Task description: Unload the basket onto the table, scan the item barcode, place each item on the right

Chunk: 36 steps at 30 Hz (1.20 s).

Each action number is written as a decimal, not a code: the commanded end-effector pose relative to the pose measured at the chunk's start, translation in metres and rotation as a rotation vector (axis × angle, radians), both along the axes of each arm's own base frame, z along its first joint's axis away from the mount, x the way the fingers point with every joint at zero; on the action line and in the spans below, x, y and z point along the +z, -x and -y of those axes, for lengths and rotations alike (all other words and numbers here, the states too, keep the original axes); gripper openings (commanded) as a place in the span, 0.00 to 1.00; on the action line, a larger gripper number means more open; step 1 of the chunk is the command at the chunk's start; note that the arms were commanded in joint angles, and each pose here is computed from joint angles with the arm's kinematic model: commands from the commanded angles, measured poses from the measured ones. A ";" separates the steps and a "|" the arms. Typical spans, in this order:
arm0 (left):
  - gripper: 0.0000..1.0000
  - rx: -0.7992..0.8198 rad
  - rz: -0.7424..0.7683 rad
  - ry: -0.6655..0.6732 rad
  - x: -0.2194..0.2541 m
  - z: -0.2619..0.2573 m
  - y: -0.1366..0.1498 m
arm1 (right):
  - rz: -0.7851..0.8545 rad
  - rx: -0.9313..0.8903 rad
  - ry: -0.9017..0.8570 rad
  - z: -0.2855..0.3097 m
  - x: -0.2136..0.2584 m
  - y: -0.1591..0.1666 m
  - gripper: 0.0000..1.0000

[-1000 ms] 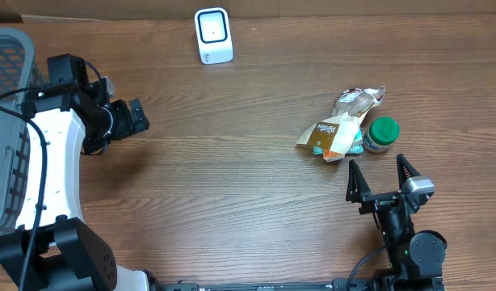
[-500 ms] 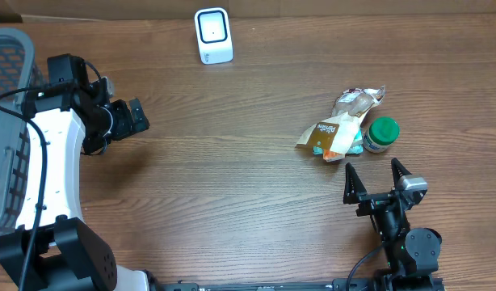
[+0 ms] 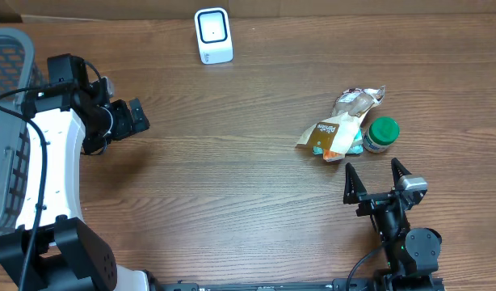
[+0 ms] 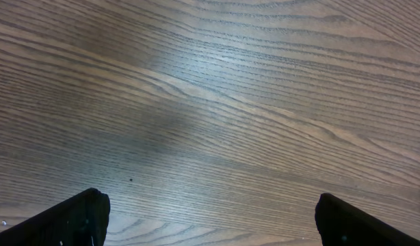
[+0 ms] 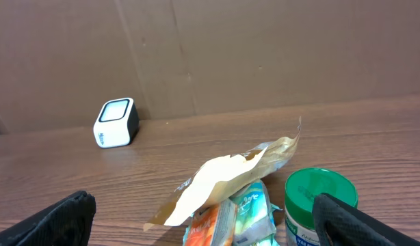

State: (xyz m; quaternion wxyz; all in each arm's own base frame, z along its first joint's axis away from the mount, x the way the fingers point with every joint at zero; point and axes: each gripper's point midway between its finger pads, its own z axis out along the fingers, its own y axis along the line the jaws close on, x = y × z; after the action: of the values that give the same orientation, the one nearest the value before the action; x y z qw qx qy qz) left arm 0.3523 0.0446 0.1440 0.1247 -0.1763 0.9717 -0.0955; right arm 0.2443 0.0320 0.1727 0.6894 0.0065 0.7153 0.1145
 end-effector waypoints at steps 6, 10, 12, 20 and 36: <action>1.00 0.003 -0.013 0.002 -0.004 0.000 0.001 | 0.004 -0.004 -0.002 0.000 -0.002 0.000 1.00; 1.00 0.003 0.006 -0.002 0.002 0.000 0.001 | 0.004 -0.004 -0.002 0.000 -0.002 0.000 1.00; 1.00 0.001 0.025 -0.007 0.009 0.001 0.002 | 0.004 -0.003 -0.002 0.000 -0.002 0.000 1.00; 1.00 -0.030 0.195 -0.069 0.066 0.012 0.014 | 0.004 -0.003 -0.002 0.000 -0.002 0.000 1.00; 1.00 -0.264 0.921 -0.310 0.117 0.057 0.049 | 0.004 -0.004 -0.002 0.000 -0.002 0.000 1.00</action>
State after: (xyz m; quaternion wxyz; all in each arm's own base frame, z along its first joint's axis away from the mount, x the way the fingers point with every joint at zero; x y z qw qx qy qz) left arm 0.3163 -0.0028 0.2763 0.5321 -0.0294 0.8452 -0.0413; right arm 0.2443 0.0320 0.1727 0.6894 0.0065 0.7153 0.1145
